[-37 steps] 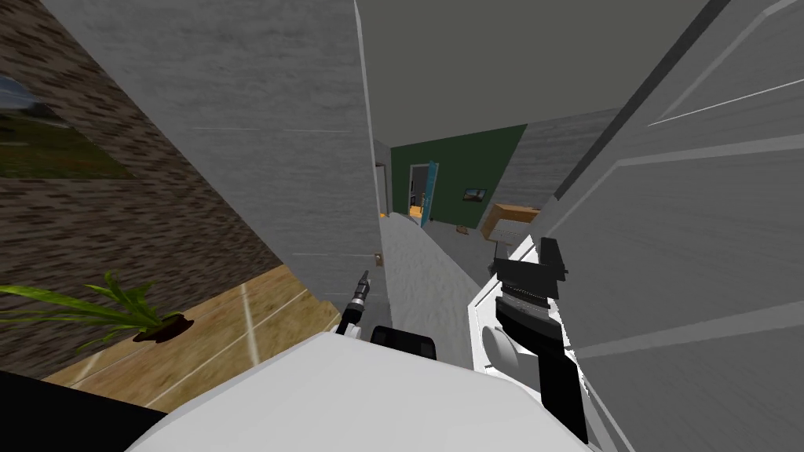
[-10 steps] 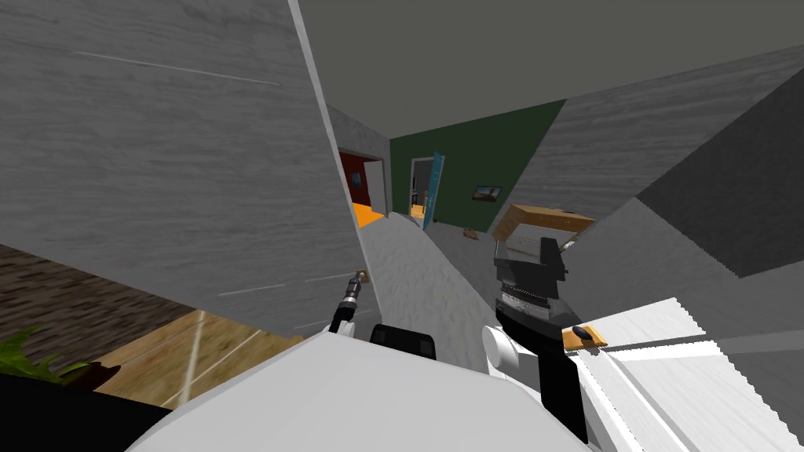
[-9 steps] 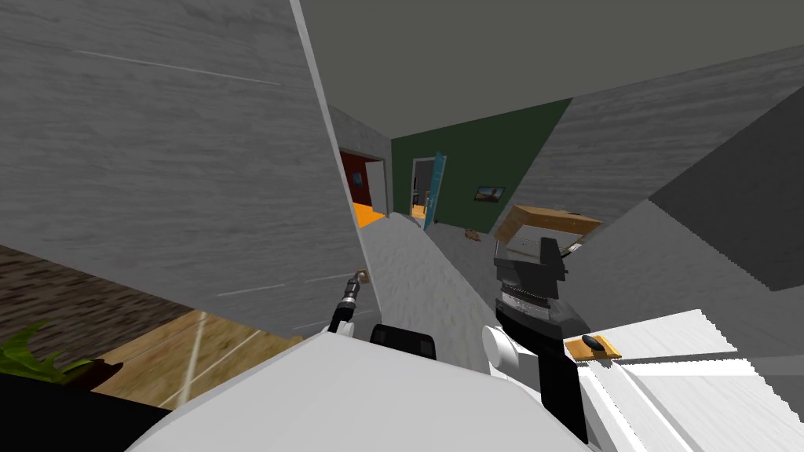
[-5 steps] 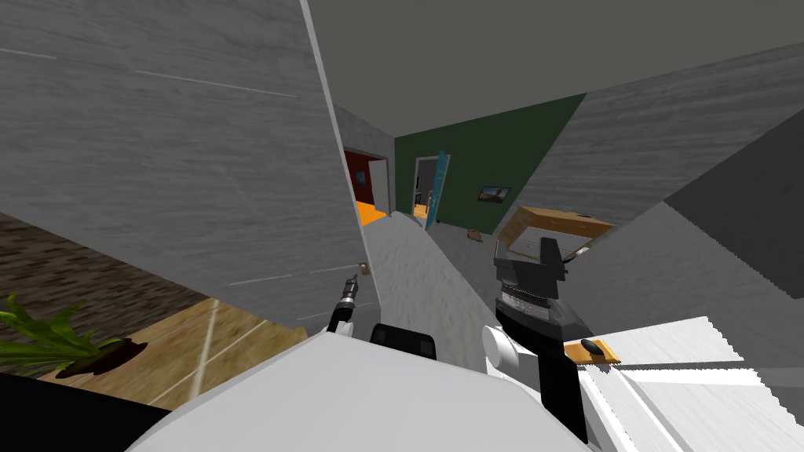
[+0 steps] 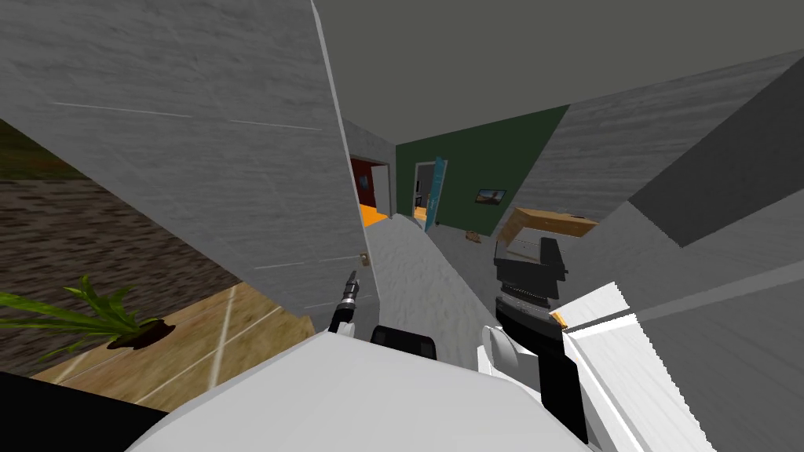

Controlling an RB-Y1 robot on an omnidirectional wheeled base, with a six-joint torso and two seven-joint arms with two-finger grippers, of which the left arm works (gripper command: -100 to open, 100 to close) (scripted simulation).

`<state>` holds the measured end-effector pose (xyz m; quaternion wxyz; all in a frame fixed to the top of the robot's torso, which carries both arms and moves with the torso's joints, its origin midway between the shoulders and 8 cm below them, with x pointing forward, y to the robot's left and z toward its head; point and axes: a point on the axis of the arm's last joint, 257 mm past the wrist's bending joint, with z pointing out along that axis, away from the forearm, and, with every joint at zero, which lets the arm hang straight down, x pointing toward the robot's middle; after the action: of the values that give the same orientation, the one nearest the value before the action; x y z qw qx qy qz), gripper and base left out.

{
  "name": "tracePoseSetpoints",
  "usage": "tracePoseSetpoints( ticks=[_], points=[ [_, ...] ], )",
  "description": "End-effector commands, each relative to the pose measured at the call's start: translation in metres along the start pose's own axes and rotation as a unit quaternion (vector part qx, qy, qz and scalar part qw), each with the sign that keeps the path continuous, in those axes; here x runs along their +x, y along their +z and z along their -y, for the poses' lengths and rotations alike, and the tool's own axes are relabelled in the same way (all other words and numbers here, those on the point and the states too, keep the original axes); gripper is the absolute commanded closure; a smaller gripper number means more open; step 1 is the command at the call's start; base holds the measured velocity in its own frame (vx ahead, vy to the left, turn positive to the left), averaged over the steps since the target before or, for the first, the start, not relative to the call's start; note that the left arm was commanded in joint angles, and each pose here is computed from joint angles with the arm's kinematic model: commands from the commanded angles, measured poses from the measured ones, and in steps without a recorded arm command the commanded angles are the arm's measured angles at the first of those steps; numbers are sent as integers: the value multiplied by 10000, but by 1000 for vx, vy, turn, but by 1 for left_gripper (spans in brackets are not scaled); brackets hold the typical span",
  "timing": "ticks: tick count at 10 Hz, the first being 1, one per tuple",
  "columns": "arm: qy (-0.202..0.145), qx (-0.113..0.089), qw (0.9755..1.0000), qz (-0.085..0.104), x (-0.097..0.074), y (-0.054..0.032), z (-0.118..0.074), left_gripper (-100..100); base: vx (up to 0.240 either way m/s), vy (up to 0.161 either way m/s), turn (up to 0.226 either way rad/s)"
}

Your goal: Push the door open

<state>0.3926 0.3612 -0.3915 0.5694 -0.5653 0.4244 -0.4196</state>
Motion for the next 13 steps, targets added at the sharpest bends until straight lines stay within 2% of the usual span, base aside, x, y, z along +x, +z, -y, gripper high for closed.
tracePoseSetpoints(
  ticks=[1,7,8,9,13],
  points=[
    [33,20,10000,16,-37,6,7,-100,98,17,-29],
    [23,68,9999,108,-71,-7,1,-100,247,81,-32],
    [33,64,9999,96,-74,-2,5,-100,94,22,8],
    [33,64,9999,96,-74,-2,5,100,-18,-5,-5],
    [33,64,9999,96,-74,-2,5,100,-21,-5,-2]
  ],
)
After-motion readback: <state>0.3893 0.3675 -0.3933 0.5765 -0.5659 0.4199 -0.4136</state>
